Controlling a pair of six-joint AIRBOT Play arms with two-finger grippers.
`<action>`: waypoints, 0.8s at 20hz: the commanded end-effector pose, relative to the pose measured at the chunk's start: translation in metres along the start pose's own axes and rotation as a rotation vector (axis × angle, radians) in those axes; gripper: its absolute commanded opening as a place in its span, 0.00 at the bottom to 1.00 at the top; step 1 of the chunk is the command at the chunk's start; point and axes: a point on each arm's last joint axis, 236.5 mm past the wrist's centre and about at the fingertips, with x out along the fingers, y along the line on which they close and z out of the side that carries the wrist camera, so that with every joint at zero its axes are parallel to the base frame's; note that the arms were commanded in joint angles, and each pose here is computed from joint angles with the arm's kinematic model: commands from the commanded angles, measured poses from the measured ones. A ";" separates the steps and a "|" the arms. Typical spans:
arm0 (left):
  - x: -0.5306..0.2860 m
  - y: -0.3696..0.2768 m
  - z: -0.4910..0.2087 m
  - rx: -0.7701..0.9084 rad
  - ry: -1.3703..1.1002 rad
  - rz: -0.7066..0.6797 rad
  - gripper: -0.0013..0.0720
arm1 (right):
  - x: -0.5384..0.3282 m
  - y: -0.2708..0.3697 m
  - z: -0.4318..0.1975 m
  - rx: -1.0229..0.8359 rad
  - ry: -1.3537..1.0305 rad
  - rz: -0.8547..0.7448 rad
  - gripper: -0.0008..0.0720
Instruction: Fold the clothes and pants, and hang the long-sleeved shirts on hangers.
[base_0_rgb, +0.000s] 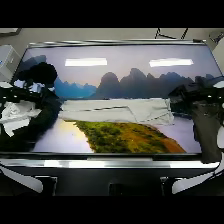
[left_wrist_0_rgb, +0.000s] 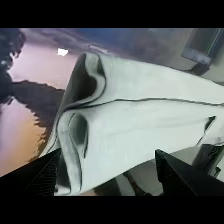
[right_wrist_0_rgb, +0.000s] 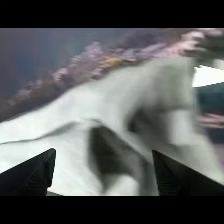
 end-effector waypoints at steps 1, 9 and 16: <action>-0.063 -0.015 -0.001 0.012 -0.076 -0.016 0.92 | -0.036 -0.079 -0.019 0.121 0.078 -0.121 0.99; -0.090 -0.117 -0.051 0.259 -0.135 0.001 0.91 | 0.022 -0.083 -0.028 0.152 0.141 0.071 1.00; -0.030 -0.180 -0.100 0.414 -0.002 -0.011 0.91 | 0.025 -0.047 -0.026 0.014 0.141 0.275 1.00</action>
